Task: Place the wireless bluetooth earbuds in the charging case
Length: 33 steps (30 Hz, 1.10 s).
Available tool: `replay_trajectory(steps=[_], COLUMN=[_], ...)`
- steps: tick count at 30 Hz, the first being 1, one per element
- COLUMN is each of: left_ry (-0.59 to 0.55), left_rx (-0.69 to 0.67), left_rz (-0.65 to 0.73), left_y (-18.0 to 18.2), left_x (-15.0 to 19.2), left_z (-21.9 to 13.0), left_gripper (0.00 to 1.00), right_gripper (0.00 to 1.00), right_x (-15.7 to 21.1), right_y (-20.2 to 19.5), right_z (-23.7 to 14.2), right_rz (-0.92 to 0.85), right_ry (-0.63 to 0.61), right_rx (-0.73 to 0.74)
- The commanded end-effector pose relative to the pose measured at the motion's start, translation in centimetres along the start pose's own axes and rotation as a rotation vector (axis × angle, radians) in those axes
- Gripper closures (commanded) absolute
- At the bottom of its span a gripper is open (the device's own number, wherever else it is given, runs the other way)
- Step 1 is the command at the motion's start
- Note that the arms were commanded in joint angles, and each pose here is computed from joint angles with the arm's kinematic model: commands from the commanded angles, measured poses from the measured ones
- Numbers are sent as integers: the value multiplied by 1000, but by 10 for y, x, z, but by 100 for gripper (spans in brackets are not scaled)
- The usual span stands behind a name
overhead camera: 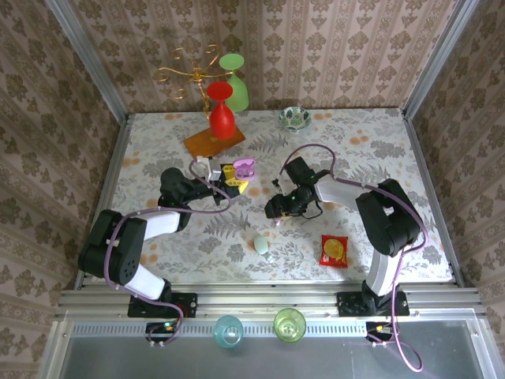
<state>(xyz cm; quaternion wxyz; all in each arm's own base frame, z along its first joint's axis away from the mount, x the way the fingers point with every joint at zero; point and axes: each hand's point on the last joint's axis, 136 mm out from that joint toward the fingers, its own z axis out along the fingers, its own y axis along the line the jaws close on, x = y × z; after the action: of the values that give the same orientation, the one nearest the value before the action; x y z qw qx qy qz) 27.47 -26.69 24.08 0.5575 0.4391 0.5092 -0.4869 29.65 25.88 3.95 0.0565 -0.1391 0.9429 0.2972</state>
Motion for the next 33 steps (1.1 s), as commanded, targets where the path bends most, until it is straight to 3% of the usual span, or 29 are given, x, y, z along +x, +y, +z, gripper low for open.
replay_trajectory(steps=[1,20,27,33], left_ry=[-28,-27,-26,-27], left_rx=[11,12,12,11], left_rz=[42,44,43,44], left_y=[-4,-4,-4,-4], left_x=[-15,-15,-14,-14], left_z=[-3,-2,-3,-3], left_gripper=[76,77,77,77], right_gripper=[44,54,67,73], right_x=[9,17,24,23], right_y=[-7,-5,-12,-18], right_z=[0,20,23,24], right_rz=[-40,-40,-23,-19], right_ry=[57,120,138,141], right_rx=[82,79,100,133])
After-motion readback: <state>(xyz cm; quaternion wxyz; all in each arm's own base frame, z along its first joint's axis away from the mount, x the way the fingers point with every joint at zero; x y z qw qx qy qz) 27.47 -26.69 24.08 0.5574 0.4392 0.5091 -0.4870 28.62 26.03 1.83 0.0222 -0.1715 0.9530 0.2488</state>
